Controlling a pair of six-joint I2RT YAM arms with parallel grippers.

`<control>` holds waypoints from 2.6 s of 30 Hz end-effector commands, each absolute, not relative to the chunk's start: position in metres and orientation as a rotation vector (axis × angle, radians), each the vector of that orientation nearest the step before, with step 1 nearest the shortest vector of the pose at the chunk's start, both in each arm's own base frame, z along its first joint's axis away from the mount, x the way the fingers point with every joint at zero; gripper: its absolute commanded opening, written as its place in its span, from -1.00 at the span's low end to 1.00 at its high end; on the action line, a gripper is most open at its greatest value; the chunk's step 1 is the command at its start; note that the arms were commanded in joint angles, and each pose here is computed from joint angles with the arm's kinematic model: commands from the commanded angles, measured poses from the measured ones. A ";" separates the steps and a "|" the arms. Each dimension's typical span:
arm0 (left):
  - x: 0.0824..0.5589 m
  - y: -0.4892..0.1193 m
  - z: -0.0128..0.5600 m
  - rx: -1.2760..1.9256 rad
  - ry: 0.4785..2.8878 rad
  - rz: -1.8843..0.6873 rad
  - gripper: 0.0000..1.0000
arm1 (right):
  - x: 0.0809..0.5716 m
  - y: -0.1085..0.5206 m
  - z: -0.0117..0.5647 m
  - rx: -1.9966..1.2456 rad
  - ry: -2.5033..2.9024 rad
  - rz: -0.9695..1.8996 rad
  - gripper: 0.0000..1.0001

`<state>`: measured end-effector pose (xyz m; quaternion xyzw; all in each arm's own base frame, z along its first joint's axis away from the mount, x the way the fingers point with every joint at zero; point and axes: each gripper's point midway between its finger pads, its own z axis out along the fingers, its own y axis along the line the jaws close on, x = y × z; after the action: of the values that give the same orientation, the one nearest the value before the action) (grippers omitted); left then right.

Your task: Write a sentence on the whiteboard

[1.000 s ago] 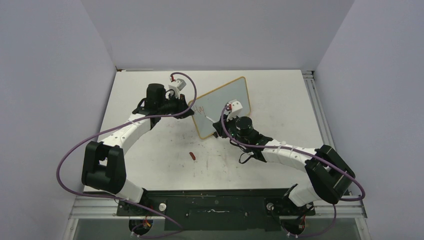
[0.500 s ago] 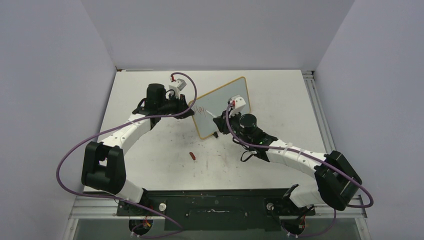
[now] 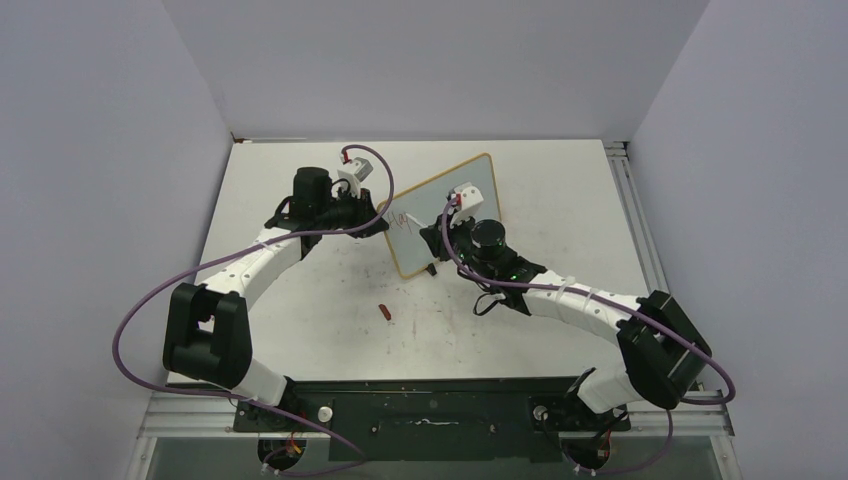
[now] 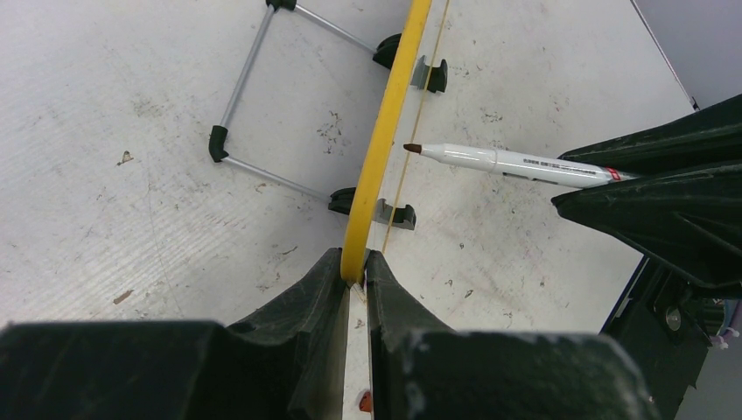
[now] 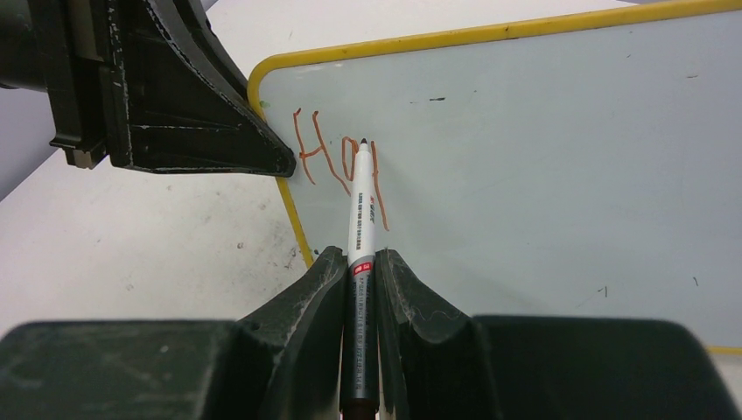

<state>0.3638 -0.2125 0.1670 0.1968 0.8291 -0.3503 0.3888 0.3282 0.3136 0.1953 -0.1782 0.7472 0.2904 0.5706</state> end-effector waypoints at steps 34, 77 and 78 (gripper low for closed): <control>0.360 -0.217 0.181 0.547 2.079 -0.885 -1.00 | 0.346 0.298 0.206 -0.305 1.716 0.587 -0.89; 0.360 -0.217 0.182 0.544 2.080 -0.873 -1.00 | 0.320 0.311 0.209 -0.369 1.694 0.678 -0.89; 0.360 -0.217 0.182 0.543 2.081 -0.873 -1.00 | 0.319 0.309 0.213 -0.364 1.686 0.673 -0.89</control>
<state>0.3635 -0.2122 0.1660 0.1955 0.8316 -0.3454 0.3886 0.3242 0.3100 0.1781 -0.1672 0.7582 0.2714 0.5687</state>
